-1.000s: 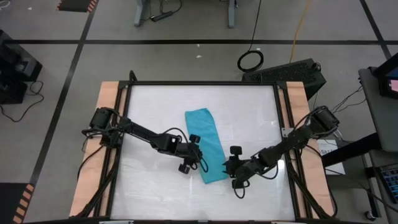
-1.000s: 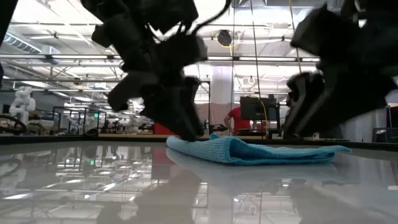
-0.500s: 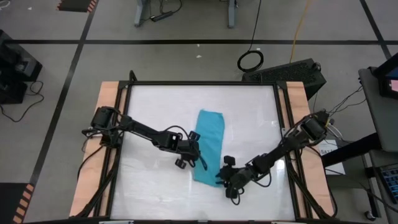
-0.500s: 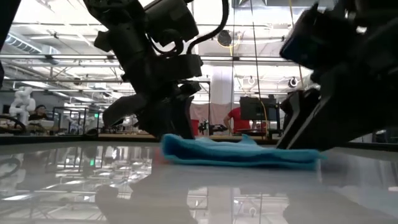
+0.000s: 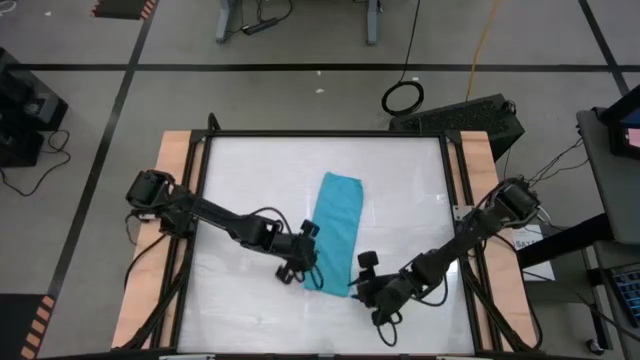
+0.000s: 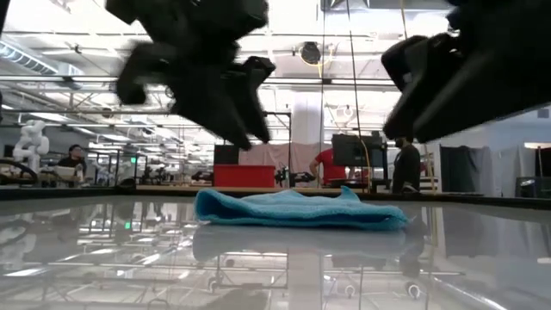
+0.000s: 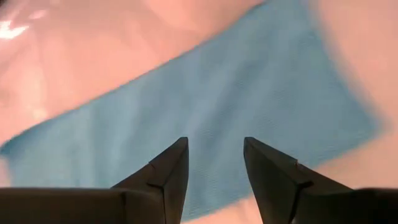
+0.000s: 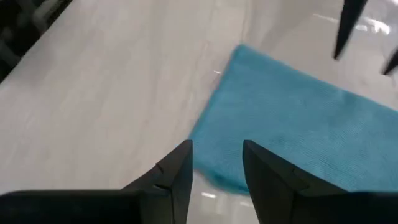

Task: Roll towel into tight, uniform cylinder
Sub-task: Roll the blue towel

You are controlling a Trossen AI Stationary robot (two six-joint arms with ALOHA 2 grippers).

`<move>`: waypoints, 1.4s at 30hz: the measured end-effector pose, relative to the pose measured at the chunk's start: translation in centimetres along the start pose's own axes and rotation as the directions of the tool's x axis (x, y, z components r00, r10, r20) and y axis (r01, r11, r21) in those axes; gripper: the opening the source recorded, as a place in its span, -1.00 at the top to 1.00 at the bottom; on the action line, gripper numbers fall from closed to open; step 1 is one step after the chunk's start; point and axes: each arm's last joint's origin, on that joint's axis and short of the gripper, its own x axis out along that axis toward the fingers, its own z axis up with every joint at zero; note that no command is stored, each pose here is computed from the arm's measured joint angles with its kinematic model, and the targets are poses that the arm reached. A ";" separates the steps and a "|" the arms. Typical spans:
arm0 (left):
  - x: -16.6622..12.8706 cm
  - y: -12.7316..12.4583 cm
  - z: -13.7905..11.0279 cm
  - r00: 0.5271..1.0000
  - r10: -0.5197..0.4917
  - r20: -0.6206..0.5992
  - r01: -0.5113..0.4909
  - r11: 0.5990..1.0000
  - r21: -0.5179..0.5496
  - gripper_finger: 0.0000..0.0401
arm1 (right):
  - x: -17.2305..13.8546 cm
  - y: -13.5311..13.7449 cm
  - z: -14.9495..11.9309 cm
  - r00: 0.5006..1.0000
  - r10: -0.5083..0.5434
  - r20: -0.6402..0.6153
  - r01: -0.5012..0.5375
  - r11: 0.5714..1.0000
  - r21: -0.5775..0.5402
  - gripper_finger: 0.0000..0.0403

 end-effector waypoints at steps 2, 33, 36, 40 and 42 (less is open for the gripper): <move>-0.1 -1.1 0.1 0.997 -0.074 0.003 0.074 0.997 0.006 0.20 | 0.4 0.6 -0.6 1.000 0.006 -0.021 -0.008 0.997 -0.072 0.34; 4.4 -6.7 -0.3 0.991 -0.091 -0.097 0.102 0.988 0.116 0.20 | 4.6 0.5 -3.1 0.992 -0.094 -0.087 0.070 0.967 -0.246 0.70; 4.4 -7.0 -0.1 0.992 -0.088 -0.085 0.097 0.990 0.106 0.27 | 4.6 0.5 -3.2 0.990 -0.108 -0.087 0.089 0.976 -0.200 0.85; 4.4 -7.3 0.1 0.994 -0.079 -0.075 0.085 0.994 0.074 0.46 | 4.6 0.5 -3.3 0.990 -0.112 -0.089 0.100 0.986 -0.131 0.97; 4.4 -7.6 0.2 0.995 -0.075 -0.071 0.079 0.995 0.061 0.59 | 4.6 0.4 -3.3 0.990 -0.114 -0.089 0.106 0.990 -0.090 0.96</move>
